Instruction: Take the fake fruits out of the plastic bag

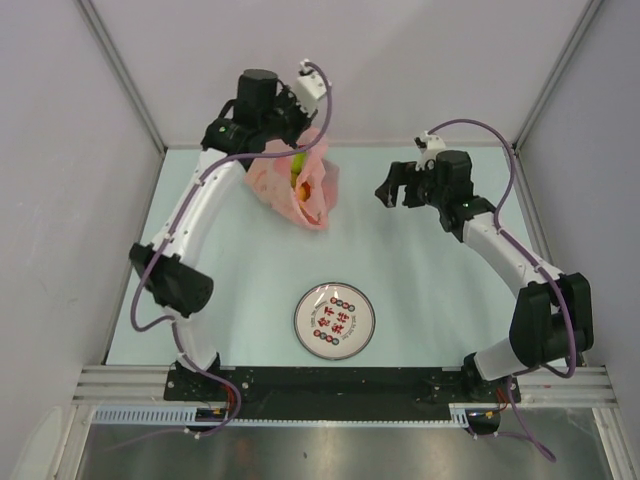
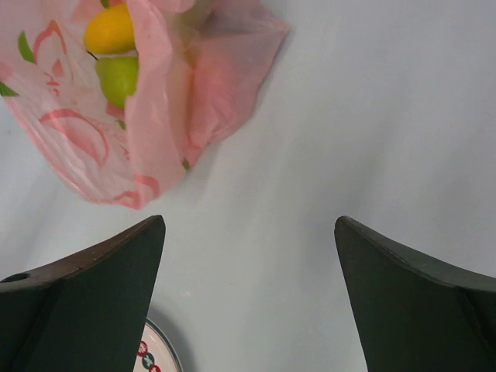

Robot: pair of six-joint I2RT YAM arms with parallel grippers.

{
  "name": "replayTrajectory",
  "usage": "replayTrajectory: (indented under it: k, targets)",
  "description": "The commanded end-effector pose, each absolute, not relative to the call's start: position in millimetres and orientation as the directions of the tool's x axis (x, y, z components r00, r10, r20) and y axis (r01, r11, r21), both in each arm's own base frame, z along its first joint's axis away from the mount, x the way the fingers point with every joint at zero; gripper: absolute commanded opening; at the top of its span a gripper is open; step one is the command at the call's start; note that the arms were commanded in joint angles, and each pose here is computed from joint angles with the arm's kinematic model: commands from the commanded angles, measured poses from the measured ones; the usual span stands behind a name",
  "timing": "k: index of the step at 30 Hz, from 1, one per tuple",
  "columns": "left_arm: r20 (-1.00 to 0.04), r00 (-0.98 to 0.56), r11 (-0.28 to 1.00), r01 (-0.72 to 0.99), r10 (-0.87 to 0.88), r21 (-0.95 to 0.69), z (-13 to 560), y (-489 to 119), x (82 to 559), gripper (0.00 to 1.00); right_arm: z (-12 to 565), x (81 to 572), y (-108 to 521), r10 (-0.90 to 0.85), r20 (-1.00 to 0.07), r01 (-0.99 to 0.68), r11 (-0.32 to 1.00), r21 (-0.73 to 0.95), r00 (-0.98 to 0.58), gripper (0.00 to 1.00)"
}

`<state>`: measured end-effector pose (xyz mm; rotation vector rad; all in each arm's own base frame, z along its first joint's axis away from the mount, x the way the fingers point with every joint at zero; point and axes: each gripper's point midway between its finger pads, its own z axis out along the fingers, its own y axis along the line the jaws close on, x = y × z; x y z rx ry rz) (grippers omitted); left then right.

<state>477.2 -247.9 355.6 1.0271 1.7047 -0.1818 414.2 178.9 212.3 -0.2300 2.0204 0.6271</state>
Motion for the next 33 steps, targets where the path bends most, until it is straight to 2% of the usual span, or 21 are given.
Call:
replayTrajectory:
  k: [1,4,6,9,11,13,14,19,24,30,33]
  targets:
    - [-0.976,0.017,0.772,0.609,0.218,0.183,441,-233,452,0.00,252,422,218,0.105,-0.897,-0.500,0.800,0.333,-0.429,0.95]
    - [-0.968,-0.014,0.805,0.559,0.250,0.200,422,-215,445,0.00,261,426,244,0.090,-0.919,-0.545,0.781,0.304,-0.384,0.90]
    - [-0.968,-0.099,0.824,0.549,0.232,0.142,398,-204,436,0.00,262,431,261,0.060,-0.938,-0.575,0.777,0.258,-0.341,0.86]
    - [-0.964,-0.176,0.846,0.527,0.201,0.080,368,-189,416,0.00,276,428,299,-0.022,-0.971,-0.668,0.730,0.149,-0.240,0.77]
    - [-0.951,-0.243,0.857,0.513,0.192,0.042,340,-184,404,0.00,278,430,322,-0.050,-0.980,-0.709,0.697,0.104,-0.193,0.67]
    - [-0.948,-0.266,0.869,0.494,0.174,0.021,333,-176,390,0.00,263,433,340,-0.076,-0.976,-0.731,0.675,0.102,-0.206,0.58]
    - [-0.935,-0.314,0.877,0.481,0.167,-0.005,311,-173,384,0.00,270,434,351,-0.092,-0.980,-0.751,0.656,0.072,-0.175,0.55]
    - [-0.915,-0.391,0.916,0.395,0.097,-0.072,283,-150,366,0.00,239,421,385,-0.195,-0.963,-0.835,0.549,0.049,-0.184,0.43]
    - [-0.906,-0.417,0.918,0.382,0.067,-0.108,270,-144,359,0.00,207,405,407,-0.262,-0.945,-0.873,0.486,0.047,-0.197,0.37]
    - [-0.909,-0.410,0.909,0.404,0.076,-0.106,271,-145,358,0.00,161,426,410,-0.330,-0.921,-0.849,0.529,-0.001,-0.205,0.35]
    - [-0.910,-0.406,0.909,0.406,0.087,-0.094,270,-144,358,0.00,168,444,411,-0.315,-0.929,-0.825,0.564,-0.022,-0.191,0.34]
